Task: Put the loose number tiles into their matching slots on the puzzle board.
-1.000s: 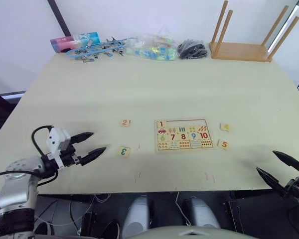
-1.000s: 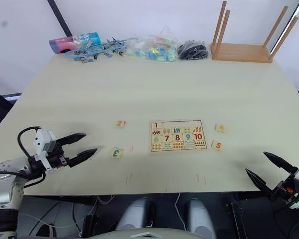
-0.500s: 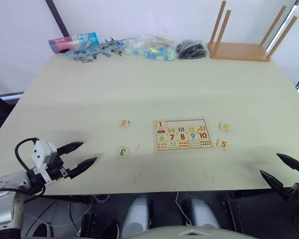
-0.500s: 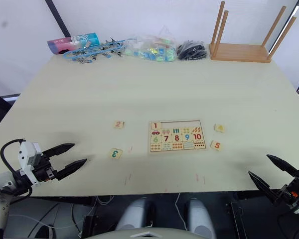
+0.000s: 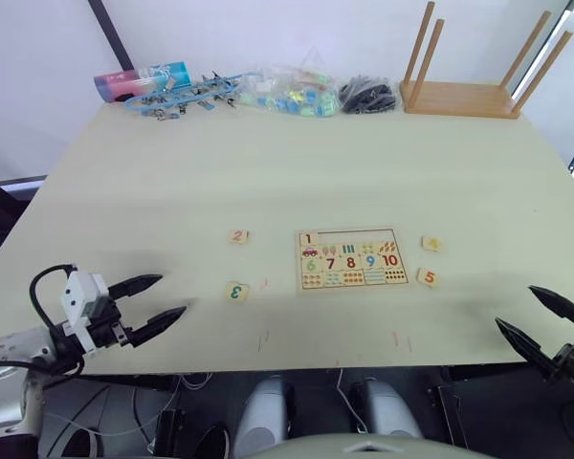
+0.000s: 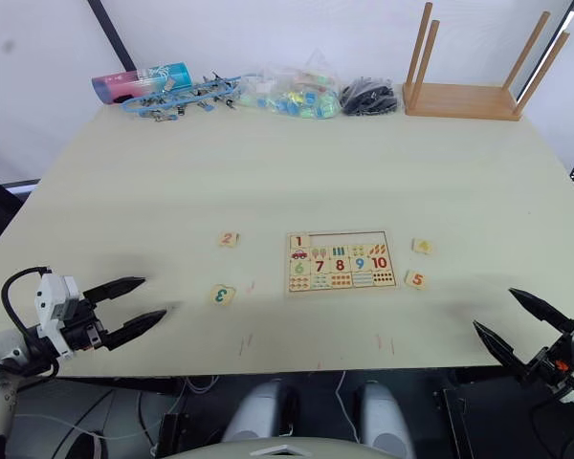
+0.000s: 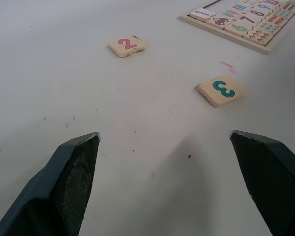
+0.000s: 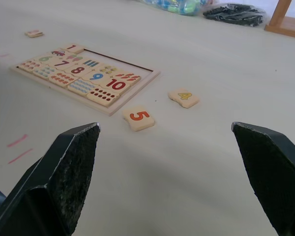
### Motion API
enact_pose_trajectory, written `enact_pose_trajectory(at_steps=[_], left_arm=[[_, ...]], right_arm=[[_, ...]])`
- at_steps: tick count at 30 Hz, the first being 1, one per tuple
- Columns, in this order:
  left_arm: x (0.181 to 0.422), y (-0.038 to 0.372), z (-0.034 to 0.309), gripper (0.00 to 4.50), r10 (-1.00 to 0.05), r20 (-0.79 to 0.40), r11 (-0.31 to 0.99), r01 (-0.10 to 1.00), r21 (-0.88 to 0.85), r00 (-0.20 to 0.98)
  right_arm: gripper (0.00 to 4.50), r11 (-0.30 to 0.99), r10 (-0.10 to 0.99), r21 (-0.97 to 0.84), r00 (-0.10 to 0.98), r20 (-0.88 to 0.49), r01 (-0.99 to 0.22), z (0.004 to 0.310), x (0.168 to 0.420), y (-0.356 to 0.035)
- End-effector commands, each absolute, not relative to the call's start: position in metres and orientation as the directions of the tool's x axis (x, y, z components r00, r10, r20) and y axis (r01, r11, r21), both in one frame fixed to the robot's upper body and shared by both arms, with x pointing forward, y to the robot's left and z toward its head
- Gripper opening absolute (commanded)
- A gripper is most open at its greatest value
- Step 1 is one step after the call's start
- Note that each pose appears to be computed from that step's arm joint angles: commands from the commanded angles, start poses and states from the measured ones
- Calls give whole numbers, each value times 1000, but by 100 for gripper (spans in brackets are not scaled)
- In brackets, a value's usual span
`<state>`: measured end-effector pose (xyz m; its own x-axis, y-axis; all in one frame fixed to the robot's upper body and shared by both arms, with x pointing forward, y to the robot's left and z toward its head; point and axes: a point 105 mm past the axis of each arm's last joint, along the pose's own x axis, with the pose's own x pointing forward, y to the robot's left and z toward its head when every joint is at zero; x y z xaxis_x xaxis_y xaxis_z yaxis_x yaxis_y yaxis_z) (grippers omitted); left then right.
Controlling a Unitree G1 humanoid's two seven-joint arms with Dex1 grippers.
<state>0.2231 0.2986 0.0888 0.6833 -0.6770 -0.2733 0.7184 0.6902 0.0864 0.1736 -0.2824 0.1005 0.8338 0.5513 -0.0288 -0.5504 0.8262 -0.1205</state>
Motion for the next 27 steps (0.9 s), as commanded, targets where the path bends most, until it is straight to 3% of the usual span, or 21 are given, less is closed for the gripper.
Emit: enact_pose_trajectory(at_steps=[1,11,27], left_arm=[[225,300,95,448,-687,-281,666,735,125,670],[243,303,101,448,-726,-323,579,793,188,607],[325,274,121,448,-811,-419,334,911,244,409]], right_arm=[[450,826,546,-155,838,-14,-541,110,171,-287],[450,764,633,-150,774,-13,-627,105,159,-276],[450,663,745,-122,666,18,-738,105,160,-265]])
